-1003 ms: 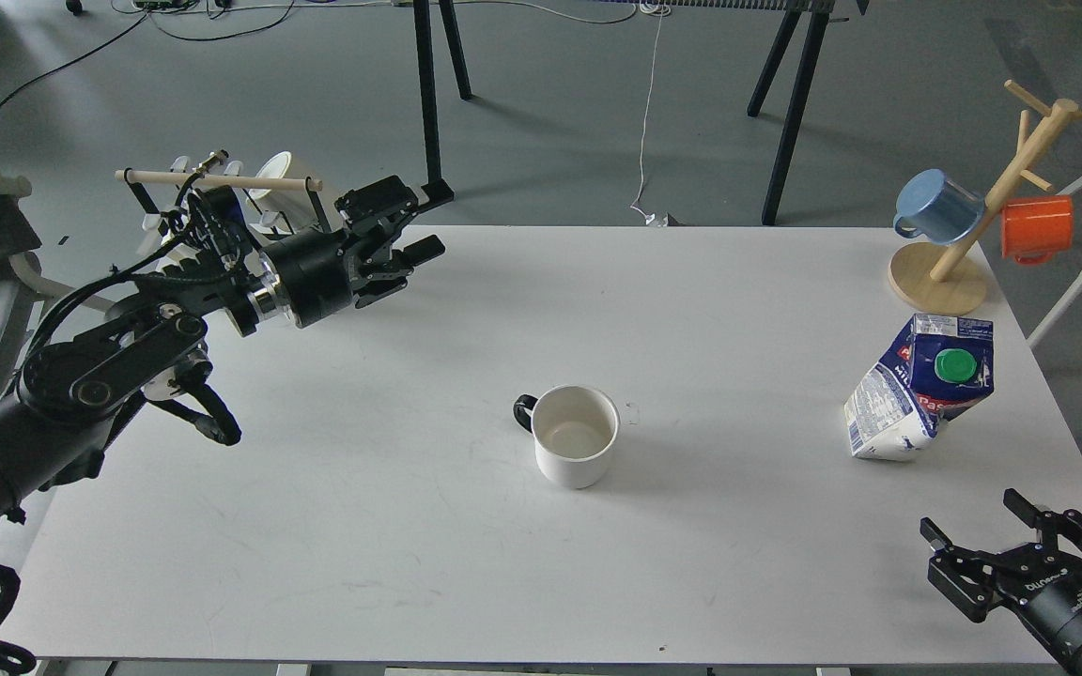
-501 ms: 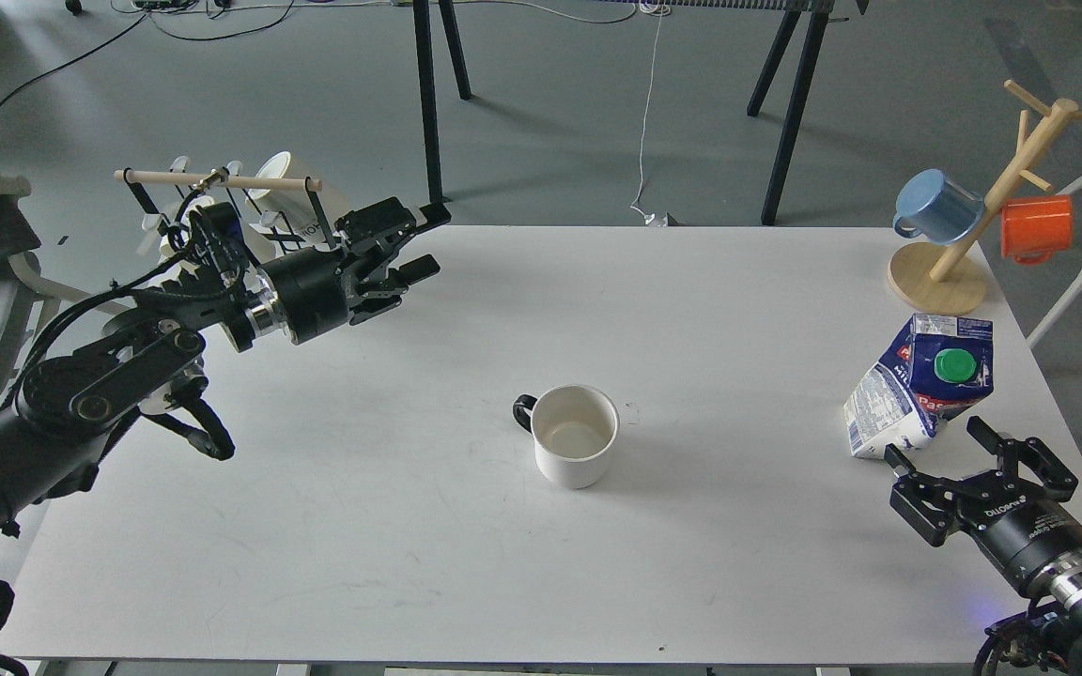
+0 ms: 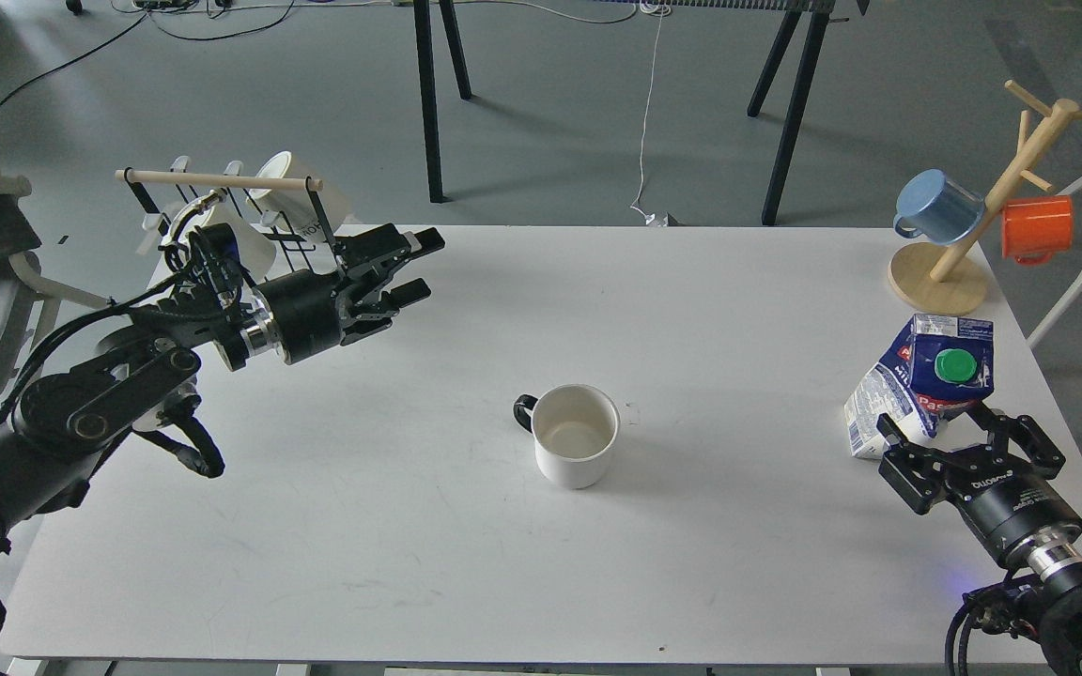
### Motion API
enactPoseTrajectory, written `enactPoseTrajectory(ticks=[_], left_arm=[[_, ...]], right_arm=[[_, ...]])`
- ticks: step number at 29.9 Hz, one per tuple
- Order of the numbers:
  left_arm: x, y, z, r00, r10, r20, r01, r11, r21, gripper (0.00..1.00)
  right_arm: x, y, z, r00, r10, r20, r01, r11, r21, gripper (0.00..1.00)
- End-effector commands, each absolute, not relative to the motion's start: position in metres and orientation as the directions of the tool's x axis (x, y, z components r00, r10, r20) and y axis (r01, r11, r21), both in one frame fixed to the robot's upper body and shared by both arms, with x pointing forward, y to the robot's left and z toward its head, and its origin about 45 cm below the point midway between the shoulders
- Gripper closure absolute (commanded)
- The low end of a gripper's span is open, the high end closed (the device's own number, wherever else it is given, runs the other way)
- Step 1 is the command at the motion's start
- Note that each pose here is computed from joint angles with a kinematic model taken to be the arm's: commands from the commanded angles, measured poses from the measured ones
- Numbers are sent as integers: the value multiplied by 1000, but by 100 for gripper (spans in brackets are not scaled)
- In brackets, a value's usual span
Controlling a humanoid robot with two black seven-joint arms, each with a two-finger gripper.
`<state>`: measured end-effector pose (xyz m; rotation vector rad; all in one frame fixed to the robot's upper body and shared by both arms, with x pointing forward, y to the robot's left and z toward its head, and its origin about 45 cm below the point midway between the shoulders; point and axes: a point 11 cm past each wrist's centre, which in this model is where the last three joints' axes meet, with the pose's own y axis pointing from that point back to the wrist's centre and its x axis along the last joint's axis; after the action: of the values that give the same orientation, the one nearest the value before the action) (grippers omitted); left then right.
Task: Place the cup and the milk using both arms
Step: 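Reach the right gripper to the milk carton with green cap, then grasp the milk carton with the right gripper and move it toward the mug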
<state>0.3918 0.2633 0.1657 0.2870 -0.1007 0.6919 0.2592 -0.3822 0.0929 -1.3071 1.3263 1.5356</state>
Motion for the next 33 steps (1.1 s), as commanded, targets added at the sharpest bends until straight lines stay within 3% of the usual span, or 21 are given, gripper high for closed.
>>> enactPoseTrajectory(ticks=[1,9,12,16,21,24,33], left_arm=[[391,263,165,767,614,185,-641,732,230,8],[391,267,162,763,619,185,-646,726,237,8],[388,269,158,763,621,179,-646,723,245,8],[386,269,156,766,616,182,-642,724,253,7],[384,269,153,773,603,195,-634,726,268,7],[384,268,153,774,603,194,-633,726,268,7],[384,269,151,774,602,195,-632,725,272,6]], right_arm=[[264,-382,94,-219,-75,-973,-952,-201,230,1],[269,-381,90,-207,-22,-978,-968,-143,208,2],[268,-380,87,-211,-16,-977,-968,-137,211,7],[268,-379,86,-213,-15,-977,-967,-137,213,45],[268,-378,87,-212,-19,-977,-967,-142,212,63],[268,-377,87,-211,-18,-977,-966,-146,211,80],[273,-353,102,-165,11,-986,-965,-210,158,81]])
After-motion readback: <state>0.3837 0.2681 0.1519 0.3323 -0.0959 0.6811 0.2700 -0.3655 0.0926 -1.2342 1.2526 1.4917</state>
